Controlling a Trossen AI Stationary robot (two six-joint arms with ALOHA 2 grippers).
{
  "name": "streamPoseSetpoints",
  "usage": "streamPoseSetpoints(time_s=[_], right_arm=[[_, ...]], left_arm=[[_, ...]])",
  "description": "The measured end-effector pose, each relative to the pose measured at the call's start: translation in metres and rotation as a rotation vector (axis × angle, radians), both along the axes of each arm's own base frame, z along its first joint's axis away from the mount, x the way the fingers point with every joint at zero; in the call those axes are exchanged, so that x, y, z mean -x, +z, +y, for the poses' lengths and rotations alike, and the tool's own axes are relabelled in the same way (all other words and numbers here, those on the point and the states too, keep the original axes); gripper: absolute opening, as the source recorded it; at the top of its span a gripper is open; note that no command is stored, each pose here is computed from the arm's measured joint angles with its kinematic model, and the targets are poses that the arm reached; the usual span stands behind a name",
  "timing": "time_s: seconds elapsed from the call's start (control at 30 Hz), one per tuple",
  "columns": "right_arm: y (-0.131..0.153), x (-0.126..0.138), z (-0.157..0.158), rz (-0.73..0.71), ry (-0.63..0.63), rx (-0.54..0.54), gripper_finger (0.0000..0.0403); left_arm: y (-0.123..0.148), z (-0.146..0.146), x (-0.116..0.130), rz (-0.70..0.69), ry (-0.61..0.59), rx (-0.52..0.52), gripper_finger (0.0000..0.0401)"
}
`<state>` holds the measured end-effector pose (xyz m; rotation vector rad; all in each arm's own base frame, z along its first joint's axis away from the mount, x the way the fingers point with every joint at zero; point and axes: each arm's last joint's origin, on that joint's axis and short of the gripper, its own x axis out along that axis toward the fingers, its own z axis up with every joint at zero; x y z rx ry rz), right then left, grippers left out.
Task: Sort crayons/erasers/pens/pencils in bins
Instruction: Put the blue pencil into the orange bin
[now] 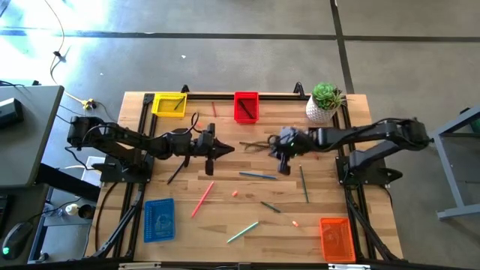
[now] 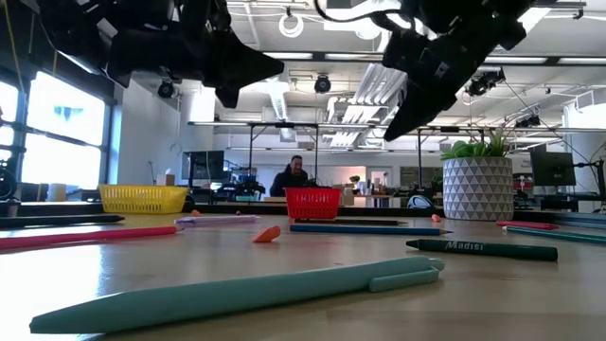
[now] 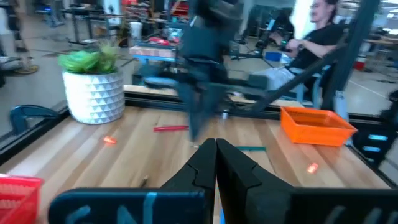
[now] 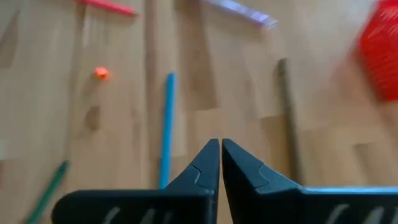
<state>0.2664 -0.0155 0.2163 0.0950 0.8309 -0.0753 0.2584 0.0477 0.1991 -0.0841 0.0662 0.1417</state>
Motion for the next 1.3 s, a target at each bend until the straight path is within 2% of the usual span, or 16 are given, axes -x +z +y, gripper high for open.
streamPoseSetpoints(time_s=[0.17,0.3,0.47,0.6,0.83,1.1,1.3], right_arm=[[-0.008,-0.014,0.029,0.096,0.002,-0.040,0.0051],[-0.020,-0.022,0.049,0.166,0.057,-0.040,0.0090],[-0.038,-0.029,0.059,0.236,-0.015,-0.014,0.0121],[-0.052,-0.032,0.058,0.272,-0.086,0.022,0.0123],[-0.070,-0.036,0.059,0.326,-0.087,0.031,0.0124],[-0.085,-0.038,0.059,0.385,-0.098,0.019,0.0124],[-0.088,-0.036,0.059,0.424,-0.138,0.002,0.0096]], left_arm=[[0.000,-0.001,0.000,0.000,-0.021,0.001,0.0000],[0.000,-0.005,-0.001,0.002,-0.055,-0.006,0.0000],[-0.009,-0.009,0.005,0.024,-0.045,-0.020,0.0000],[-0.018,-0.011,0.016,-0.014,-0.039,0.006,0.0000],[-0.031,-0.013,0.028,-0.006,-0.023,0.036,0.0000],[-0.031,-0.013,0.028,-0.017,-0.019,0.034,0.0000],[-0.031,-0.012,0.028,-0.020,0.004,0.049,0.0000]])
